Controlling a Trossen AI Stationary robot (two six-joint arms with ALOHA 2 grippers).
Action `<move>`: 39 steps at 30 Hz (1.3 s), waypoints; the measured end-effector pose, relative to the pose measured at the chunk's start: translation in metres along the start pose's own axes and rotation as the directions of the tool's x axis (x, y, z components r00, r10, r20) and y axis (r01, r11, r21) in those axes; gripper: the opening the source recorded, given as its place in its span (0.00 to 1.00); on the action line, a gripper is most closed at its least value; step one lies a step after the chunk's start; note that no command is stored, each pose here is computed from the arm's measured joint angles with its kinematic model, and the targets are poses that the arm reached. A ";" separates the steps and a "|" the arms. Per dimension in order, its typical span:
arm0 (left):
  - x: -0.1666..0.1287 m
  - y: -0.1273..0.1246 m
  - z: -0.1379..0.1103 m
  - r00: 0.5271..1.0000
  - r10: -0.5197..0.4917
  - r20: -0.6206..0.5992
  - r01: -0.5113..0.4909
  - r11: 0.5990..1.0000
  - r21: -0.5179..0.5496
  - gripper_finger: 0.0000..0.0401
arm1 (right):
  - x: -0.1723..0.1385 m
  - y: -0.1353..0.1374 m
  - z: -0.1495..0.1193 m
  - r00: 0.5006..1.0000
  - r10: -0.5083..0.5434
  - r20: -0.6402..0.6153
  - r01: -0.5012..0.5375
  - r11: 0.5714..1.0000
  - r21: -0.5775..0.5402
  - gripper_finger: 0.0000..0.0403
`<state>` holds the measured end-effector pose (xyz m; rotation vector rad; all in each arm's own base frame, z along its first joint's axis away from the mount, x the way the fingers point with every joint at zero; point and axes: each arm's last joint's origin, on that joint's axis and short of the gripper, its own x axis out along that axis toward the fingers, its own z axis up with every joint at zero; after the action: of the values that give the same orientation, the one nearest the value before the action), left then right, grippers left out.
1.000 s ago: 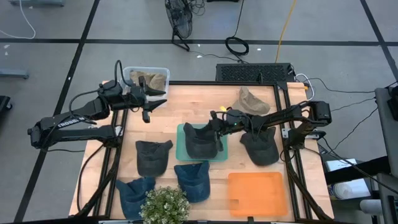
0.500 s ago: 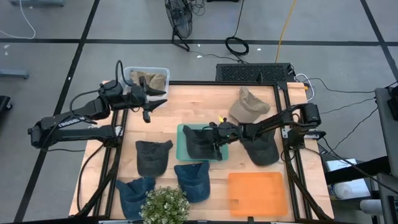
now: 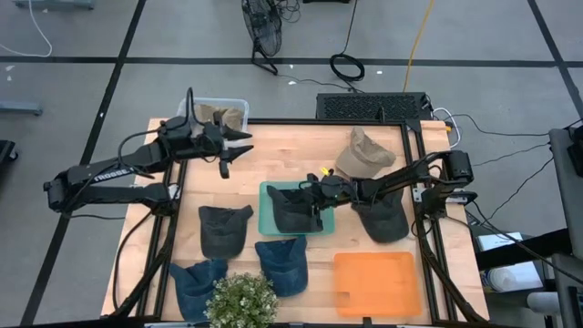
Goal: Pick & Place hat
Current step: Put the top black cap into the green bin, then put the left blue cap into the orange bin
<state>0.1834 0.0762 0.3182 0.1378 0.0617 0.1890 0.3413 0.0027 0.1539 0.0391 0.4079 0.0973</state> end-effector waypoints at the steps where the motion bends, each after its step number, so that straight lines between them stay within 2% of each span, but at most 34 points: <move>1: 0.001 0.000 0.000 1.000 0.001 0.004 -0.001 1.000 -0.005 0.40 | 0.000 -0.001 0.000 1.000 -0.003 -0.001 0.003 1.000 0.007 0.28; 6: 0.002 0.000 0.000 1.000 0.000 0.004 0.000 1.000 -0.017 0.40 | 0.000 -0.002 -0.008 0.997 -0.008 -0.079 0.012 0.998 0.058 0.28; 15: 0.002 0.000 0.000 1.000 0.000 0.005 0.000 1.000 -0.019 0.40 | 0.002 -0.003 -0.016 0.991 -0.013 -0.130 0.025 0.996 0.089 0.27; 20: 0.002 0.000 0.000 1.000 -0.001 0.003 0.001 1.000 -0.021 0.40 | -0.001 -0.003 -0.012 0.993 -0.027 -0.117 0.035 0.997 0.071 0.27; 24: 0.002 0.000 -0.001 1.000 -0.003 -0.002 0.003 1.000 -0.022 0.40 | -0.023 -0.001 0.019 0.998 -0.064 -0.024 0.065 0.997 0.041 0.29; 28: 0.002 0.000 -0.001 1.000 -0.004 -0.002 0.004 1.000 -0.028 0.40 | -0.056 0.002 0.039 0.993 -0.108 -0.042 0.111 0.989 0.101 0.32; 31: 0.002 -0.001 -0.001 0.999 -0.039 0.004 0.039 0.998 -0.045 0.40 | -0.085 0.006 0.044 0.986 -0.101 -0.131 0.122 0.978 0.168 0.36; 35: 0.002 -0.003 0.000 0.995 -0.103 0.013 0.104 0.993 -0.058 0.40 | -0.118 0.017 0.036 0.948 -0.080 -0.308 0.143 0.972 0.189 0.40; 37: 0.002 -0.004 0.000 0.993 -0.116 0.015 0.117 0.991 -0.062 0.40 | -0.132 0.023 0.036 0.935 -0.074 -0.346 0.155 0.965 0.213 0.42; 39: 0.002 -0.004 0.000 0.993 -0.117 0.015 0.118 0.991 -0.062 0.40 | -0.144 0.028 0.035 0.923 -0.110 -0.368 0.205 0.952 0.229 0.44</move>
<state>0.1861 0.0732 0.3172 0.0722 0.0520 0.0721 0.2217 0.0156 0.2445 0.2548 0.7798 -0.1148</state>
